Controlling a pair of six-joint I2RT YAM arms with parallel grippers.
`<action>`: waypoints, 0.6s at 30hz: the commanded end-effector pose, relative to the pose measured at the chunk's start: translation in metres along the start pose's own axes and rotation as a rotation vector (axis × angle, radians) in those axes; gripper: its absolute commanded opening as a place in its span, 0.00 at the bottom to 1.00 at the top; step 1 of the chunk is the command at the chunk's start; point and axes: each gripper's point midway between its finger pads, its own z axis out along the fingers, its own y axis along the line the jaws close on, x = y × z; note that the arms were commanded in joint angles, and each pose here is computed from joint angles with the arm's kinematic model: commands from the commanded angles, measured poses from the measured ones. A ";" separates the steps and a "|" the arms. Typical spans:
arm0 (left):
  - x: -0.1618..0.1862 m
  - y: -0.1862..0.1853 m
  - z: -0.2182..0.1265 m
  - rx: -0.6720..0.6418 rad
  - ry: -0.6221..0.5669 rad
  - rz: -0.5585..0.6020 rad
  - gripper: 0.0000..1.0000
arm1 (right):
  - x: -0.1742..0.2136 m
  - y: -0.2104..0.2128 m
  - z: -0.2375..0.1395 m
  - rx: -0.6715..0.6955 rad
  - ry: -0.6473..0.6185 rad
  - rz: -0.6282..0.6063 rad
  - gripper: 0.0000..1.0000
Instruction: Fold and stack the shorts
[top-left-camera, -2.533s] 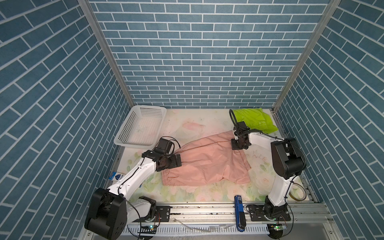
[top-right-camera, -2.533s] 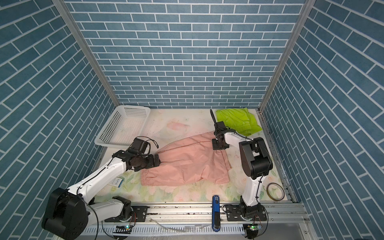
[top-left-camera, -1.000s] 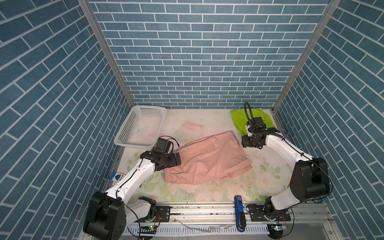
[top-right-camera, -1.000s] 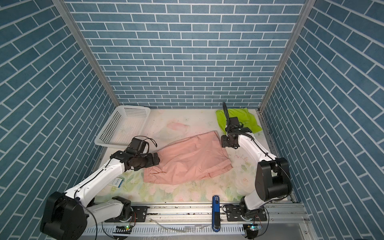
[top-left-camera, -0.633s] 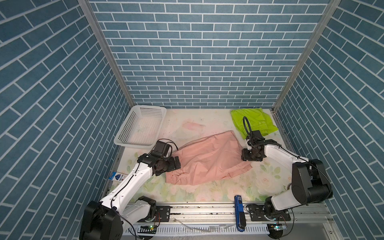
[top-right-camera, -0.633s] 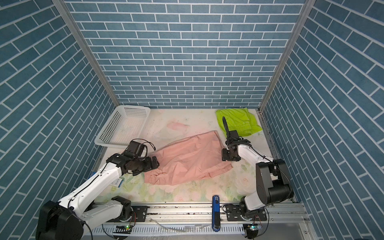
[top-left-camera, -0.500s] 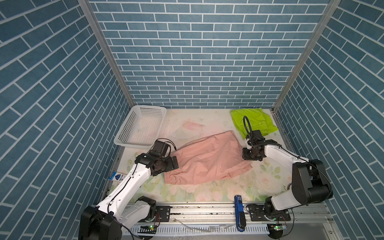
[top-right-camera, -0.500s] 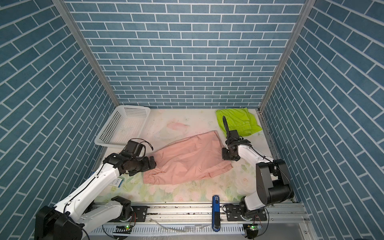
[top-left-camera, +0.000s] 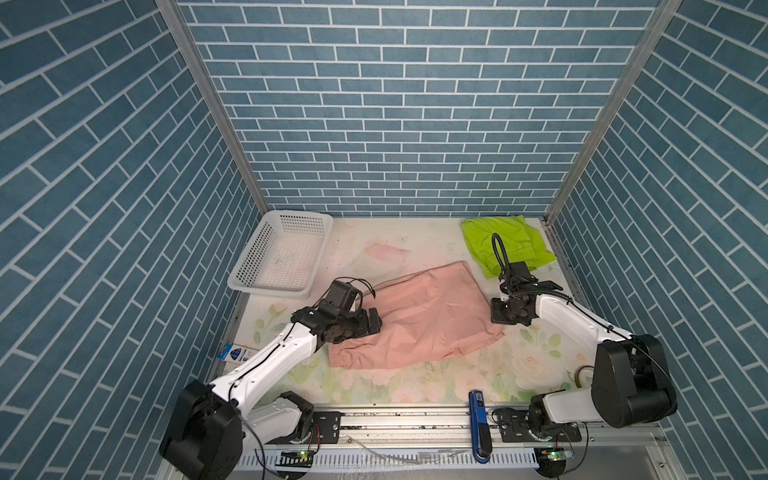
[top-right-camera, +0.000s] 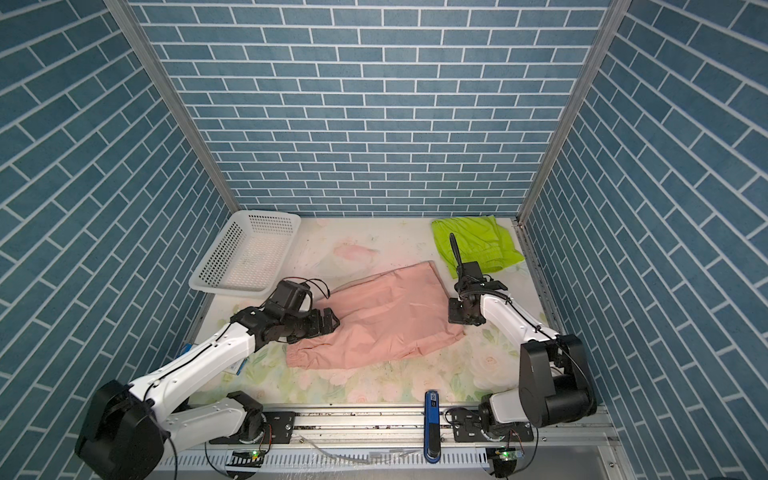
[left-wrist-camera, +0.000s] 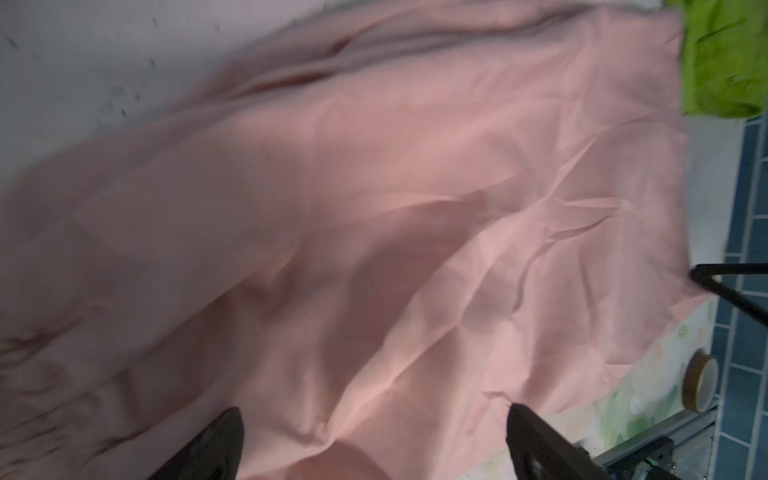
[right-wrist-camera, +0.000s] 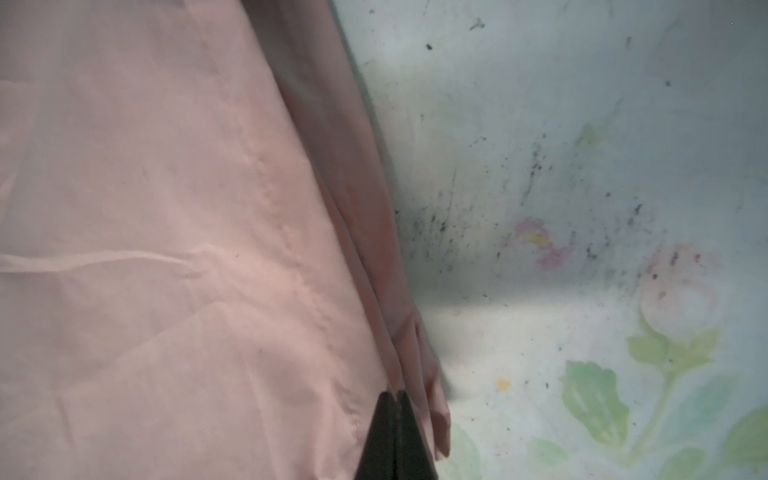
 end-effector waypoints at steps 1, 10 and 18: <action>0.005 0.015 0.020 -0.041 0.003 -0.005 1.00 | 0.012 -0.022 0.001 0.074 0.030 0.076 0.00; 0.019 0.031 0.040 -0.082 0.058 0.017 1.00 | 0.017 -0.030 0.017 0.053 0.087 0.141 0.01; -0.003 0.008 -0.006 -0.083 0.018 0.077 1.00 | -0.013 -0.007 -0.055 0.008 -0.162 -0.002 0.40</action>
